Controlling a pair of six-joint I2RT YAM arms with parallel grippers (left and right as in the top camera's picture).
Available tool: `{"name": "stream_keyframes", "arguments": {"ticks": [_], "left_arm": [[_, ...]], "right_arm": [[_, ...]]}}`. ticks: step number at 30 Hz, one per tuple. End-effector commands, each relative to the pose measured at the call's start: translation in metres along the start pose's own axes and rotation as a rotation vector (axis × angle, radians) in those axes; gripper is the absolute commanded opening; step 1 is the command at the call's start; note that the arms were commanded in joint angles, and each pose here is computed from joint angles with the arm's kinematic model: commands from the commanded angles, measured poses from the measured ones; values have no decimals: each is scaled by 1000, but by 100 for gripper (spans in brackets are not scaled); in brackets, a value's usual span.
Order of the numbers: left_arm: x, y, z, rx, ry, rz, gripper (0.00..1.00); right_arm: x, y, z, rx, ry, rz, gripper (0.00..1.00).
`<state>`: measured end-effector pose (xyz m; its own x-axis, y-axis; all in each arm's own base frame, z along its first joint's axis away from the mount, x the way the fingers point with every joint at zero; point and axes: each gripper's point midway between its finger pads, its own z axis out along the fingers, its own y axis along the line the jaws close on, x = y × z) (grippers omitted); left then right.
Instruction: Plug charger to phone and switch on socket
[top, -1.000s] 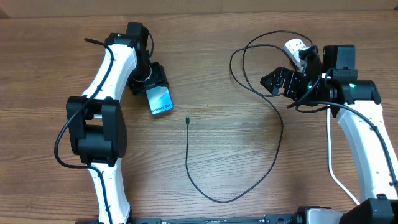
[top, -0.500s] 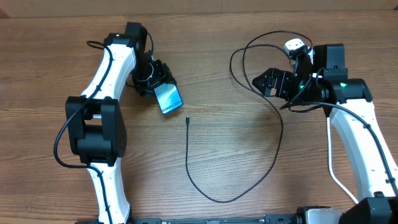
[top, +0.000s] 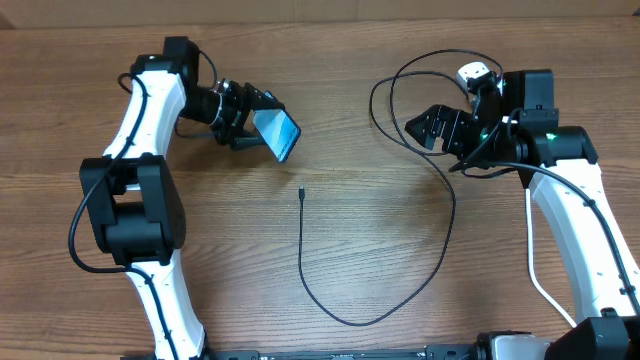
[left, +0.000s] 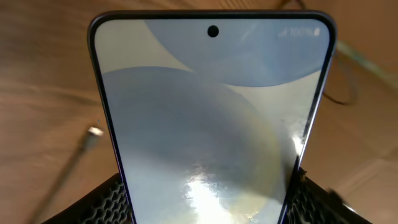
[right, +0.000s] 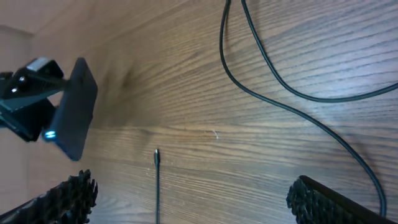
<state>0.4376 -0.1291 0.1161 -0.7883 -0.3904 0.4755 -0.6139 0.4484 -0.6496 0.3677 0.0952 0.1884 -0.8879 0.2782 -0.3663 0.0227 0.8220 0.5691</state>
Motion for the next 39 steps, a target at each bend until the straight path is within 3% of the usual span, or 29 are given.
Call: {"name": "stream_keyframes", "arguments": {"ticks": [1,6,11,19,25,39], "left_arm": [[32,-43,-11,209,175,-87,4],[46,-60,-18,302,264,-87,4],[45,-58,-17,292,254,-83,4],[43,-54,-11,256,233,-84,4],[40,-50,-9,231,212,-83,4],[33,-40,5,137,146,-114,4]], "right_arm": [[-11,9,-4,-12,-34,35,100],[-13,11,-3,-18,-40,38,100],[-13,18,-3,-53,-38,34,100],[-3,91,23,-213,-37,-131,99],[13,127,62,-176,-64,-182,99],[34,180,108,-224,-119,-191,80]]}}
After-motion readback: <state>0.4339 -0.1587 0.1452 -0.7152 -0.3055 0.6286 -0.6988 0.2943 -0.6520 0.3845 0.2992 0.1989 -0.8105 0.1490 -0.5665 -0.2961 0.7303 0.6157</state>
